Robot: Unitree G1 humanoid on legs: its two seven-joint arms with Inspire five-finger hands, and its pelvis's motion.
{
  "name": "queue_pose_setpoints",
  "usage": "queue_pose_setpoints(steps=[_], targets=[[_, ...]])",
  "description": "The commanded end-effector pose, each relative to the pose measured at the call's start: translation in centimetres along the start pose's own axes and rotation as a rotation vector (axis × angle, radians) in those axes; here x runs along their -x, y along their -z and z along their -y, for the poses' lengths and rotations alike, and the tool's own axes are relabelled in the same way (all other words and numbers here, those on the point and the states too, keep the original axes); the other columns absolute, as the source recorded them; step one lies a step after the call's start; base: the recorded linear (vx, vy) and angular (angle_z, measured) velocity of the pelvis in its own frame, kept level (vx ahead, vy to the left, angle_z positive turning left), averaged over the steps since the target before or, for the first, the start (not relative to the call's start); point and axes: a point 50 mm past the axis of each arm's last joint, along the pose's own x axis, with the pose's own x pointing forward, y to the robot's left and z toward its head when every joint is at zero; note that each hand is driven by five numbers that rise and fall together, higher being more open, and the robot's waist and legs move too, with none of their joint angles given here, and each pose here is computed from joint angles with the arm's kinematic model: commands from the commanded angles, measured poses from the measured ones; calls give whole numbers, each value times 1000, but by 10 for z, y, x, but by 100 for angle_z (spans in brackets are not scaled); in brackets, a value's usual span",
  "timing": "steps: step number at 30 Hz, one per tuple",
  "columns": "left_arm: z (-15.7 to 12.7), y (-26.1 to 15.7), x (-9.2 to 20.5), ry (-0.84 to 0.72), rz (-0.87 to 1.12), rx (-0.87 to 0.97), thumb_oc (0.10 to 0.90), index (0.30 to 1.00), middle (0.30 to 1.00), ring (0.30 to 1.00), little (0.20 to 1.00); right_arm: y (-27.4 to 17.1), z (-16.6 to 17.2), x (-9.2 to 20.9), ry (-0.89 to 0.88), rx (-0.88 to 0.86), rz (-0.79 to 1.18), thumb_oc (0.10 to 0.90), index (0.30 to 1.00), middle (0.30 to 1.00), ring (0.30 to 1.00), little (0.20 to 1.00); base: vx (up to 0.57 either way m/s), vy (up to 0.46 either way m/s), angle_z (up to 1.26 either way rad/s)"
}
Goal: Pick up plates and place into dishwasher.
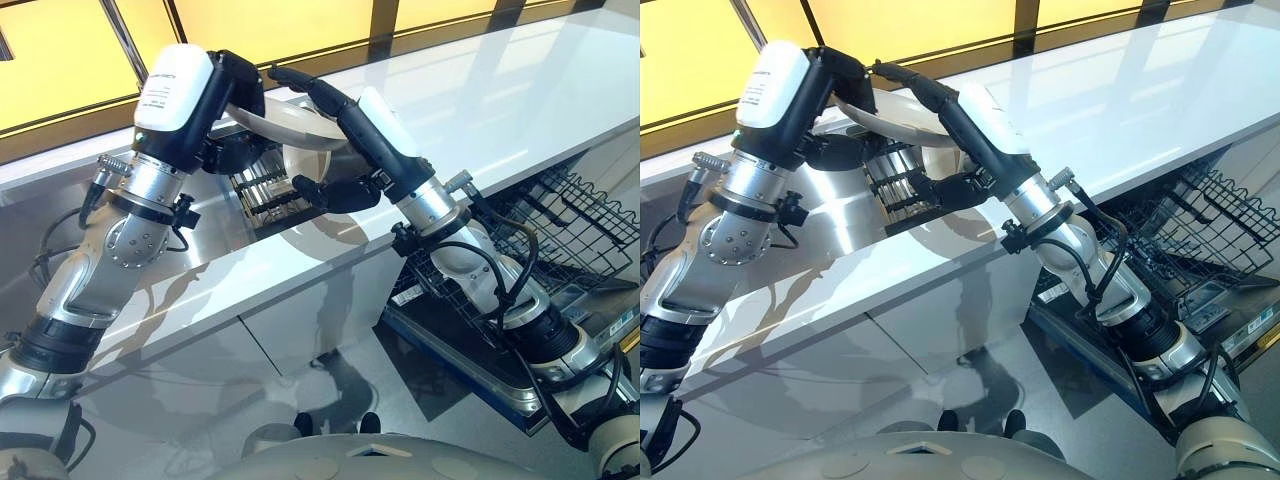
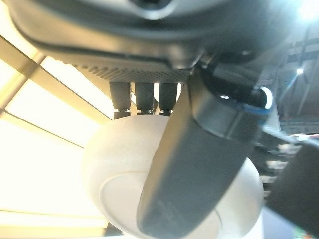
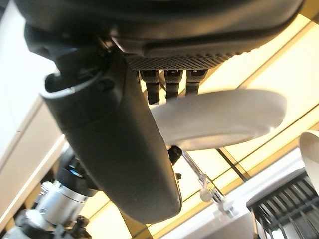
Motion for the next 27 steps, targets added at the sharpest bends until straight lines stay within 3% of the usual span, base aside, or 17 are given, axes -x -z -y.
queue_pose_setpoints(steps=[1,2,10,19,21,22,23,27], targets=[[-32,-43,-32,-154,249,98,100,300,300,300,200,-30,17,-27,119,-47,154,221,404,404,404,321,0,0,0],[-31,-45,-32,-147,255,113,100,300,300,300,200,-29,16,-27,121,-53,147,100,300,300,300,200,0,0,0],[-22,-54,-38,-104,268,182,100,300,300,300,200,-24,13,-26,199,-74,119,100,300,300,300,200,5,-3,2],[-31,-37,-22,-156,209,93,100,300,300,300,200,-11,27,-9,239,32,87,100,300,300,300,200,0,0,0],[-33,-32,-19,-170,187,94,333,500,500,500,433,-8,30,-7,251,47,79,100,300,300,300,200,0,0,0],[-34,-31,-18,-174,179,96,682,799,799,799,782,-7,31,-6,255,51,75,100,300,300,300,200,0,0,0],[-33,-27,-15,-178,155,106,800,900,900,900,900,-6,34,-4,266,62,66,100,300,300,300,200,0,0,0],[-27,-8,-4,-134,38,159,800,900,900,900,900,-2,43,0,319,96,56,100,300,300,300,200,1,-2,3]])
